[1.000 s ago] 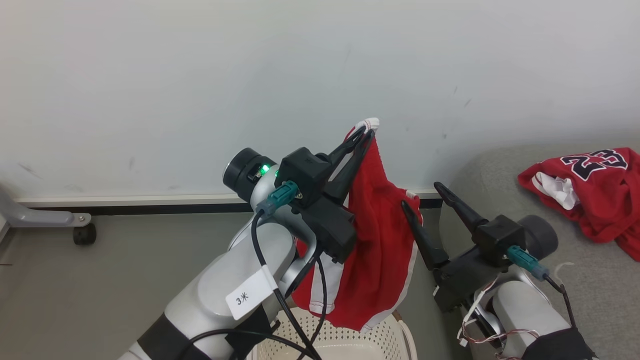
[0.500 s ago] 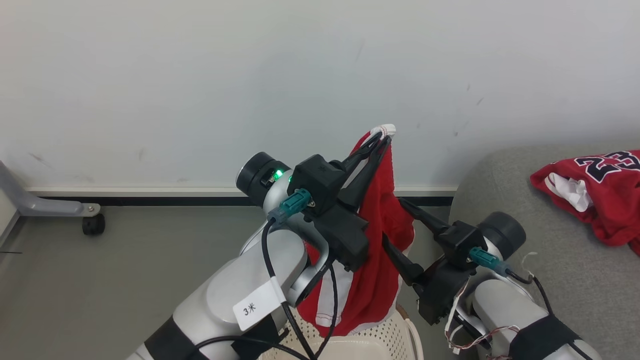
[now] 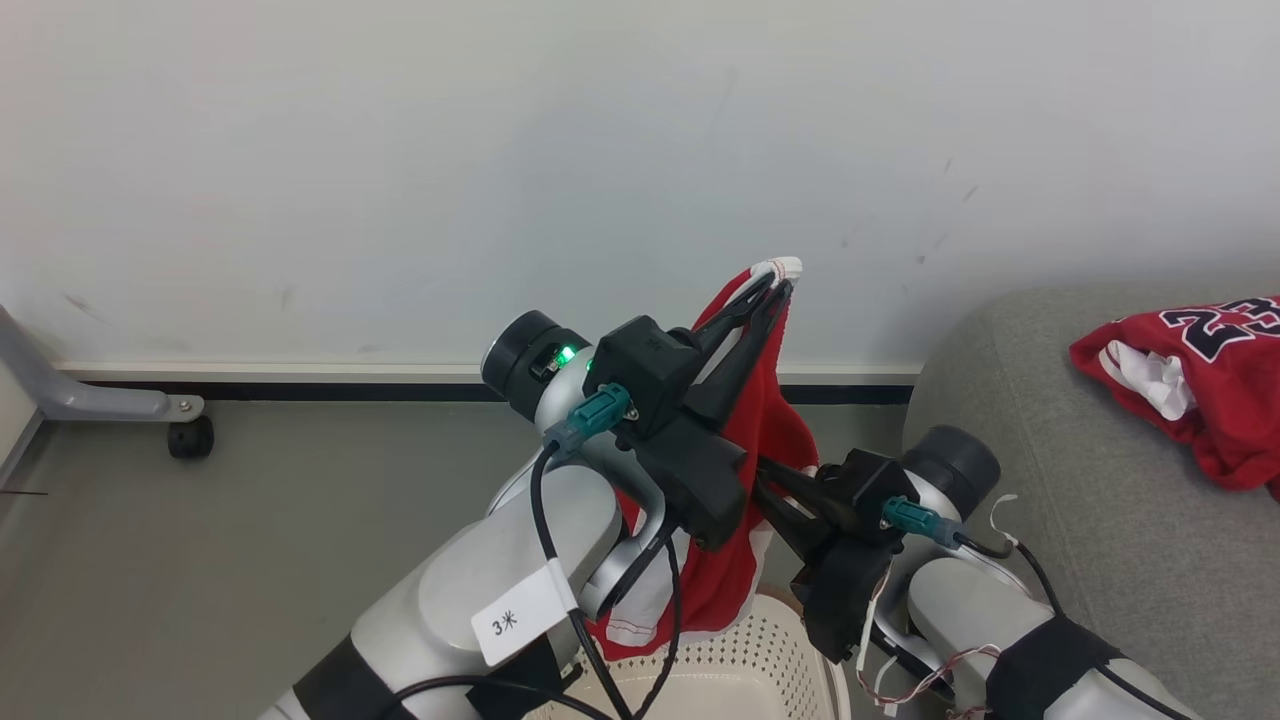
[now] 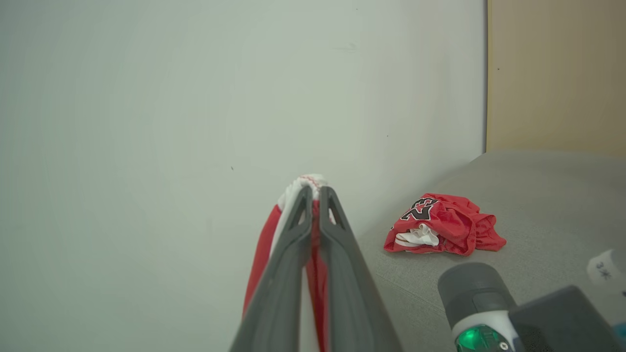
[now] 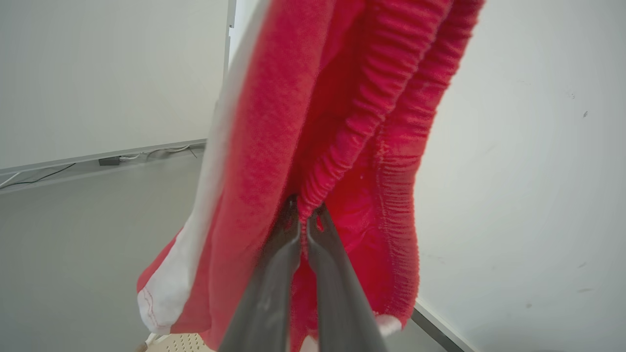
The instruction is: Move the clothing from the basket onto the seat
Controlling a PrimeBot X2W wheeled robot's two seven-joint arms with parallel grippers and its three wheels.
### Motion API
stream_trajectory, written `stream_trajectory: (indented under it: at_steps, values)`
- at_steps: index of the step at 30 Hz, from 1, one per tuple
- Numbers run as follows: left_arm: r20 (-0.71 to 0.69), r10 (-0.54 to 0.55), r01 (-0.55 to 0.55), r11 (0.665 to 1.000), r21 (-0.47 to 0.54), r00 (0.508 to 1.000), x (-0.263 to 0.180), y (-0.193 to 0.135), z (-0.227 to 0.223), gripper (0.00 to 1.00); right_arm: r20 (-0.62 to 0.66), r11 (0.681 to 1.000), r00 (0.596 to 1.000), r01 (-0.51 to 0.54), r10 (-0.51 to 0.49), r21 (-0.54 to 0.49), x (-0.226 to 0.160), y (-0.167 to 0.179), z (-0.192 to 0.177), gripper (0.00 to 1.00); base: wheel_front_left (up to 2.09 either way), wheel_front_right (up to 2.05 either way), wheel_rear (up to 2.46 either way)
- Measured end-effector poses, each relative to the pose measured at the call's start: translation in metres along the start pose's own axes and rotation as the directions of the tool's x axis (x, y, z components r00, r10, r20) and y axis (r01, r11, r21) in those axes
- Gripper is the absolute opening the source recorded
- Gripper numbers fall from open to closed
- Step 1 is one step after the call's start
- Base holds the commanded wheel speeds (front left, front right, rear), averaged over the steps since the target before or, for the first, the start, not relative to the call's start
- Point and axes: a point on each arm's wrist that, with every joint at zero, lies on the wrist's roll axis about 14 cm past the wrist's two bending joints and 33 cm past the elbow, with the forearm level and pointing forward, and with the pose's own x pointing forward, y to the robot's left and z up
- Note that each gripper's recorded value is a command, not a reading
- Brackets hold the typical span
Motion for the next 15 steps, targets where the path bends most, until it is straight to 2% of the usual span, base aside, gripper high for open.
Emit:
stream_trajectory:
  at_steps: [5, 9, 10, 13, 14, 15]
  values:
    - [-0.014, 0.031, -0.031, 1.0, -0.002, 0.999, -0.001, 0.009, -0.005, 0.0, 0.0, 1.0, 1.0, 0.012, -0.012, 0.014, -0.001, -0.006, 0.002, 0.0, 0.0, 0.0, 0.0]
    - [-0.038, 0.062, -0.063, 0.998, -0.019, 0.997, -0.006, 0.016, -0.015, 0.0, 0.014, 0.998, 0.998, 0.057, -0.057, 0.026, -0.006, -0.023, 0.009, 0.0, 0.0, 0.0, 0.0]
    - [-0.046, 0.067, -0.068, 0.997, -0.032, 0.997, -0.008, 0.017, -0.019, 0.11, 0.015, 0.997, 0.997, 0.072, -0.072, 0.028, -0.009, -0.029, 0.01, 0.0, 0.0, 0.0, 0.0]
    - [-0.073, 0.081, -0.086, 0.994, -0.065, 0.994, -0.012, 0.017, -0.031, 0.86, 0.022, 0.992, 0.992, 0.126, -0.126, 0.026, -0.019, -0.049, 0.014, 0.0, 0.0, 0.0, 0.0]
    - [-0.08, 0.086, -0.092, 0.993, -0.075, 0.993, -0.013, 0.017, -0.034, 1.0, 0.024, 0.989, 0.989, 0.145, -0.145, 0.026, -0.023, -0.056, 0.016, 0.0, 0.0, 0.0, 0.0]
    - [-0.086, 0.085, -0.092, 0.993, -0.081, 0.993, -0.014, 0.016, -0.036, 1.0, 0.024, 0.986, 0.986, 0.162, -0.163, 0.023, -0.028, -0.063, 0.016, 0.0, 0.0, 0.0, 0.0]
